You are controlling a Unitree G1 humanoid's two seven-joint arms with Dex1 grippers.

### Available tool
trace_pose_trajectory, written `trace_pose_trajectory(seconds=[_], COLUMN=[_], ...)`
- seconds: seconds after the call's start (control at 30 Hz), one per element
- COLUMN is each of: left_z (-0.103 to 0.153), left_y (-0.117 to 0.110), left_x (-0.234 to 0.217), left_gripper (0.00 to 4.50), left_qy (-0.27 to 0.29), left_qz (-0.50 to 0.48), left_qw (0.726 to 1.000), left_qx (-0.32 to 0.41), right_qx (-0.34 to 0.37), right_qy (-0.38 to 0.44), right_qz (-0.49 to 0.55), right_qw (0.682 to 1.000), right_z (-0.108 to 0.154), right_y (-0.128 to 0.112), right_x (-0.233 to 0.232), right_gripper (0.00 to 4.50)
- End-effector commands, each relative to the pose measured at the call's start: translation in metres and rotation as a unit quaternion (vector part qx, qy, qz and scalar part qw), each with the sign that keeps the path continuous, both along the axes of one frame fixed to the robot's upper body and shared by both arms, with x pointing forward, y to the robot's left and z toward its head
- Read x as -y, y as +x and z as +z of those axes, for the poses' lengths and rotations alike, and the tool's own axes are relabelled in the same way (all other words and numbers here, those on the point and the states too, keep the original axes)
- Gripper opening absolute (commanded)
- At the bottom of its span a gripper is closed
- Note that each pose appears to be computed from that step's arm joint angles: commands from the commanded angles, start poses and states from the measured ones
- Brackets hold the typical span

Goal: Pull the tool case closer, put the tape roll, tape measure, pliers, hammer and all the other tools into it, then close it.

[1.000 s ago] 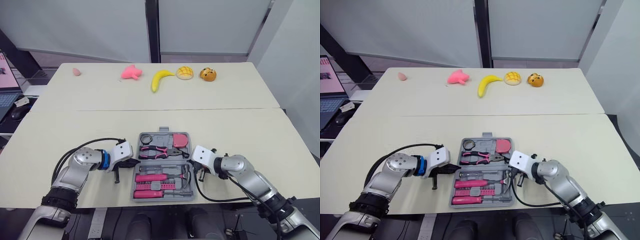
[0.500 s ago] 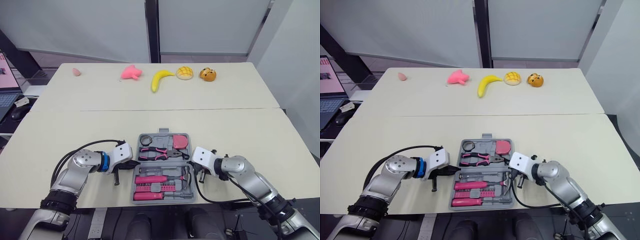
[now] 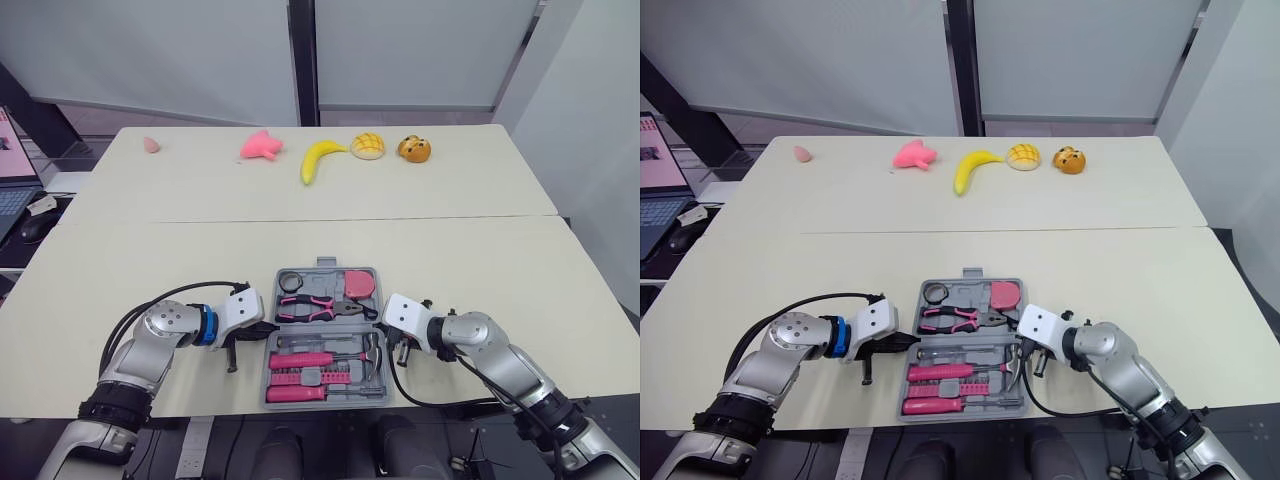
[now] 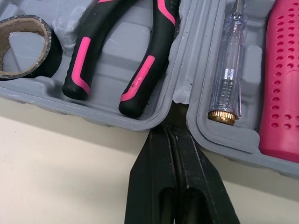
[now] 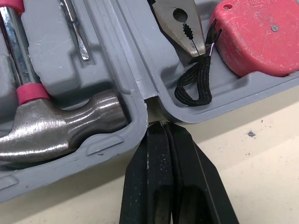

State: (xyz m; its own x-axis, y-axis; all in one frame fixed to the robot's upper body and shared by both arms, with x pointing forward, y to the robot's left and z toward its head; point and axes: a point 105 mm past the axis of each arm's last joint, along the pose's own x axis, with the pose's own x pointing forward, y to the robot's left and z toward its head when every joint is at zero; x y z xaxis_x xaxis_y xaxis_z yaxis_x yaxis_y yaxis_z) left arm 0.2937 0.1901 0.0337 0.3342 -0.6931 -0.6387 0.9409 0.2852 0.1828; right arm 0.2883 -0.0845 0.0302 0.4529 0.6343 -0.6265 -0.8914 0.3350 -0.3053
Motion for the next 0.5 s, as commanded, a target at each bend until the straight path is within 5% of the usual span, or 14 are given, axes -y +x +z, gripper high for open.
trace_pose_trajectory(seconds=[0.03, 0.27, 0.5], left_z=[-0.003, -0.003, 0.026], left_y=[-0.005, -0.003, 0.01], left_x=[0.006, 0.0, -0.045], left_gripper=[0.0, 0.0, 0.0], left_qy=[-0.006, -0.005, -0.035], left_qz=[-0.017, 0.0, 0.085], left_qw=[1.0, 1.0, 0.994], left_qx=[-0.004, 0.002, 0.06], right_qx=[-0.009, 0.006, 0.026], right_qy=[0.014, 0.013, 0.018], right_qz=[0.038, 0.018, -0.041], right_qw=[0.999, 1.0, 0.999], right_z=[0.001, 0.005, 0.023], right_y=[-0.014, -0.006, -0.005], right_x=[-0.017, -0.012, 0.023], right_gripper=[0.02, 0.02, 0.02])
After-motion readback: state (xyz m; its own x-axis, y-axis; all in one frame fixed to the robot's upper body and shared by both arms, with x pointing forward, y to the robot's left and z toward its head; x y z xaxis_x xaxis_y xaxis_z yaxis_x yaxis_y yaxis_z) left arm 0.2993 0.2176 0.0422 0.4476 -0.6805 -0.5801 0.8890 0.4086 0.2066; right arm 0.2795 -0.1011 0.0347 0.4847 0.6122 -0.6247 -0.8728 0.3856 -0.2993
